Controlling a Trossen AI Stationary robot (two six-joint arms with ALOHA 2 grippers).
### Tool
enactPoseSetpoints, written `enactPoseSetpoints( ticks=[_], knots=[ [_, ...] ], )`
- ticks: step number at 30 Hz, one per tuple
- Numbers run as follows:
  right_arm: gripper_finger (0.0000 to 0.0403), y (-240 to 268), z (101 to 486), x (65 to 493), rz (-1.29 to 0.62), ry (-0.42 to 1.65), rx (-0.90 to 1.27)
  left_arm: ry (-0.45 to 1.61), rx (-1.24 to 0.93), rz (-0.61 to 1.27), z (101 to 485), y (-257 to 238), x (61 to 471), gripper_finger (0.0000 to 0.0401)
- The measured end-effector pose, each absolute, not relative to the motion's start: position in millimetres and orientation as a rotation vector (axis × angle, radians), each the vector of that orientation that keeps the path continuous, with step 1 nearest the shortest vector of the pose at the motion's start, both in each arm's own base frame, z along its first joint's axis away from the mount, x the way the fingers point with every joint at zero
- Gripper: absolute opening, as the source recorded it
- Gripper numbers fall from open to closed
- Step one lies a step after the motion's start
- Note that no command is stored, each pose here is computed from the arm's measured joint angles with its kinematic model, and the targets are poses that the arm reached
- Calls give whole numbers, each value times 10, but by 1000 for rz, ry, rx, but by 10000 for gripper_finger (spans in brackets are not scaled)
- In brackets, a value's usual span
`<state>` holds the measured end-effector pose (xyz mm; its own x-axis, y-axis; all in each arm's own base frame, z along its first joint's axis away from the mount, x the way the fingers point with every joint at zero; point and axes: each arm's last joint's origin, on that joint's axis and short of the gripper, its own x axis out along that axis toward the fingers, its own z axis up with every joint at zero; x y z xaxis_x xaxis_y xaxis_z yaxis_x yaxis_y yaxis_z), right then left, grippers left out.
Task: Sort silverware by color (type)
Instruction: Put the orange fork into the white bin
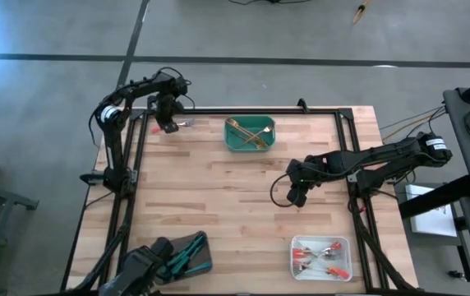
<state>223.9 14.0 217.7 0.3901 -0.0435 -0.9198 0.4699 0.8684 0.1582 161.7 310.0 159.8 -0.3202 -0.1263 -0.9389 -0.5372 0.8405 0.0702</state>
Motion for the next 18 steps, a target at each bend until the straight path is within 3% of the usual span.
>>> enactPoseSetpoints(
  ticks=[8,13,18],
  knots=[
    [89,140,2177,2239,-339,1131,431,1920,-553,432,1614,3070,1542,75],
    [89,139,2156,2228,-342,1138,429,1954,-613,560,1623,3140,1370,75],
    [89,138,2106,2215,-343,1142,429,1940,-625,549,1613,3132,1394,68]
  ],
)
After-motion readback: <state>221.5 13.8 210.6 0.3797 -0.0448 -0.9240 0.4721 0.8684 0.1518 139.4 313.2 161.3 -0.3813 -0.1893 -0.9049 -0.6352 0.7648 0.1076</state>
